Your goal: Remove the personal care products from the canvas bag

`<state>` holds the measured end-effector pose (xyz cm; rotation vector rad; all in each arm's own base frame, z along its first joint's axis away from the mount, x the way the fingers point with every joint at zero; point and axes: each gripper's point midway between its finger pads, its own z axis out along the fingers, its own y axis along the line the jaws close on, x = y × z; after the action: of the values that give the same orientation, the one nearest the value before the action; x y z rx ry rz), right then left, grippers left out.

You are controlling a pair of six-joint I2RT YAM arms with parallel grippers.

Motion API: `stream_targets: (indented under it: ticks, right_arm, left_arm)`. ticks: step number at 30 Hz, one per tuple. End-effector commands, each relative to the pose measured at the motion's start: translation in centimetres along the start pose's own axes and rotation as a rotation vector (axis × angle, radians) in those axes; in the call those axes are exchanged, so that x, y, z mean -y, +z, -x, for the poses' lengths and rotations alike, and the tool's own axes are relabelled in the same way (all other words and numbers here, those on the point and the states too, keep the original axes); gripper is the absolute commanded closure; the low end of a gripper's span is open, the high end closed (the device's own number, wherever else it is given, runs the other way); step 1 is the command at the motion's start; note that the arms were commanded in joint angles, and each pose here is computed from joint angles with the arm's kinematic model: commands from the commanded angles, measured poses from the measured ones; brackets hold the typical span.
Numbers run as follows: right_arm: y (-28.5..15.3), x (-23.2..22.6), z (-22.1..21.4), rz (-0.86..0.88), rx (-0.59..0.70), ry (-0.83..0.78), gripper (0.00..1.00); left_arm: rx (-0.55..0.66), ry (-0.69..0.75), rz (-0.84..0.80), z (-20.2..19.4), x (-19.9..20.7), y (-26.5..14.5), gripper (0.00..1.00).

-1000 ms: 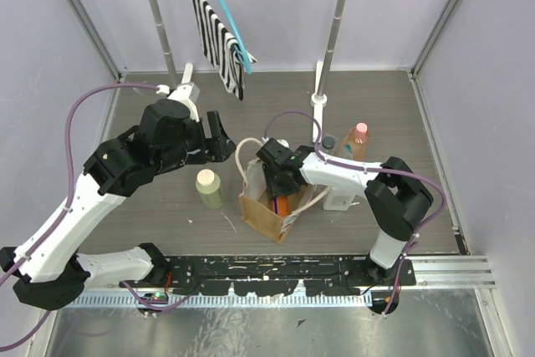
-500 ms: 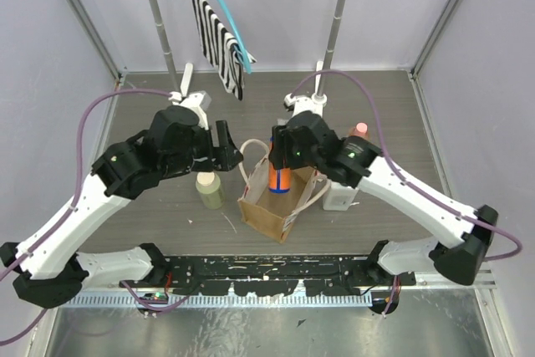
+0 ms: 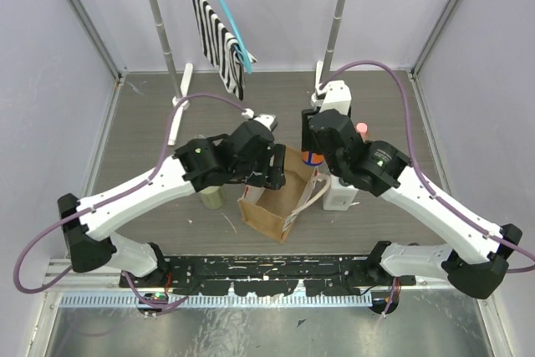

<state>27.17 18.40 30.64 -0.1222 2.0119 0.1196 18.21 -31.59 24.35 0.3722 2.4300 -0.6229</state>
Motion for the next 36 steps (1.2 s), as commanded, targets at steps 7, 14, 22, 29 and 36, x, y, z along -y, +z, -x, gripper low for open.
stream_targets:
  ticks: [7,14,22,29,36]
  right_arm:
    - [-0.5,7.7,8.8,-0.242,0.358,0.17,0.94]
    - [2.6,10.5,8.6,-0.39,0.445,0.2,0.95]
    - [3.7,13.1,9.5,-0.461,0.502,0.224,0.95]
    - [3.1,16.5,9.9,-0.57,0.508,0.198,0.95]
    - [2.8,20.8,8.1,-0.666,0.489,0.261,0.94]
  left_arm:
    - [-0.095,0.037,-0.011,-2.1,2.3,6.6,0.36]
    - [-0.189,0.032,0.03,-5.3,1.1,10.0,0.39]
    - [-0.255,0.027,0.062,-7.9,0.0,11.5,0.41]
    - [-0.291,0.033,0.073,-9.0,-0.4,12.3,0.43]
    - [-0.308,0.04,0.081,-9.8,-0.6,12.8,0.44]
